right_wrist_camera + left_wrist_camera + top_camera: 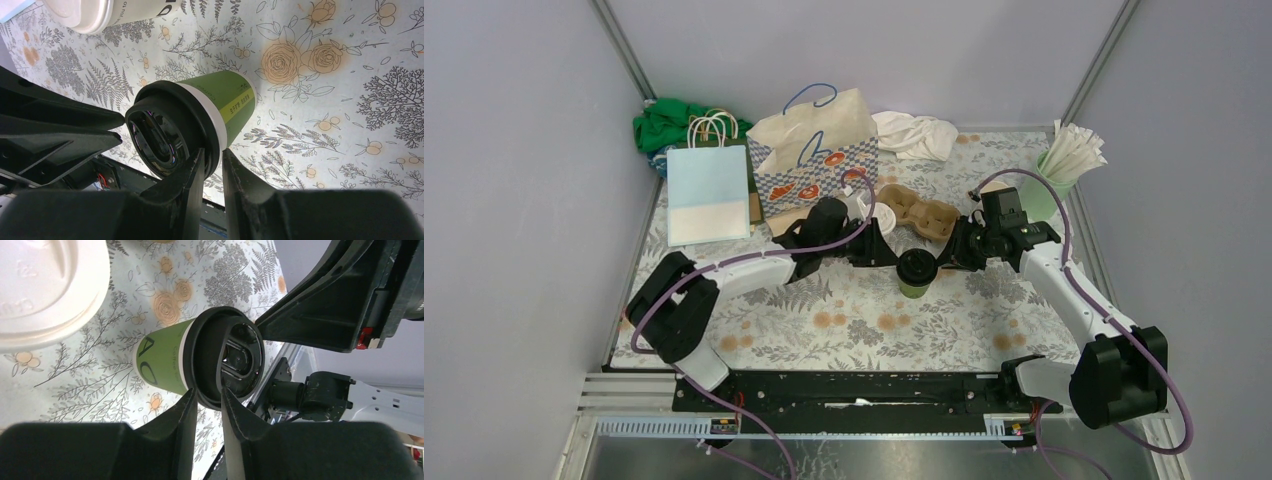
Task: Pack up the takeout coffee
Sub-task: Close the cup lid on the coffee cup.
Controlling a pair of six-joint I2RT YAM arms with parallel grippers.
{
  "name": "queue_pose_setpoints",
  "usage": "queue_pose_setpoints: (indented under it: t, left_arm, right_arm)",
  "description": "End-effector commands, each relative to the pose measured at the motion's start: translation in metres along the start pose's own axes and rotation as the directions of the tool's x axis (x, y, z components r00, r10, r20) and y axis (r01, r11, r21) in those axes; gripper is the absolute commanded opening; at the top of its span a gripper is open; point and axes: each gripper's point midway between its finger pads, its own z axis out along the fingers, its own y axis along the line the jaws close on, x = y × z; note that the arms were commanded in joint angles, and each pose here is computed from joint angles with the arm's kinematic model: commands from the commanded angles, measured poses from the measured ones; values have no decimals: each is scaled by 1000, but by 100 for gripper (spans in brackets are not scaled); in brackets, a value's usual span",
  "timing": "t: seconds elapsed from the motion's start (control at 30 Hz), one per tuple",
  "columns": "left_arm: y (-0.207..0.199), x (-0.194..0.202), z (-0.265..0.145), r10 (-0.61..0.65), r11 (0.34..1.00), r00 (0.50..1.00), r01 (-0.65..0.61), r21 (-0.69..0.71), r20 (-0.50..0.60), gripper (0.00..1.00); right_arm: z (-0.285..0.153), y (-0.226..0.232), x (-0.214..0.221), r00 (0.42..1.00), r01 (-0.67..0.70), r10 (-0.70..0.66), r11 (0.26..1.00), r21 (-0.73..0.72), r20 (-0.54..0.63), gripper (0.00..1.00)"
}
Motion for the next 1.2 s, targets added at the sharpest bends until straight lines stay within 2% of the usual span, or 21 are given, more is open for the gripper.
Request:
queue_pose_setpoints:
  t: [0.0,0.13,0.37,0.77,0.9,1.17]
  left_arm:
    - [-18,-14,6,6,994,999,-10,107,41,29]
    - [-14,-12,10,-5,995,999,2,100,31,27]
    - [-6,-14,7,2,998,999,-4,60,46,13]
    - [7,-13,9,-2,1000,999,2,9,37,14]
    - [11,-12,11,-6,1000,999,6,-2,32,19]
    - [10,-10,16,-12,1000,1000,11,20,17,21]
  right_arm:
    - [0,3,-3,1000,17,-17,1000,-23,7,27]
    - [2,0,0,1000,13,-13,1000,-20,-2,26]
    - [5,-3,4,1000,9,-9,1000,-21,-11,24]
    - [6,-4,7,1000,6,-6,1000,-26,-16,23]
    - [7,-5,7,1000,6,-6,1000,-26,-18,23]
    - [8,-6,10,1000,4,-5,1000,-25,-25,22]
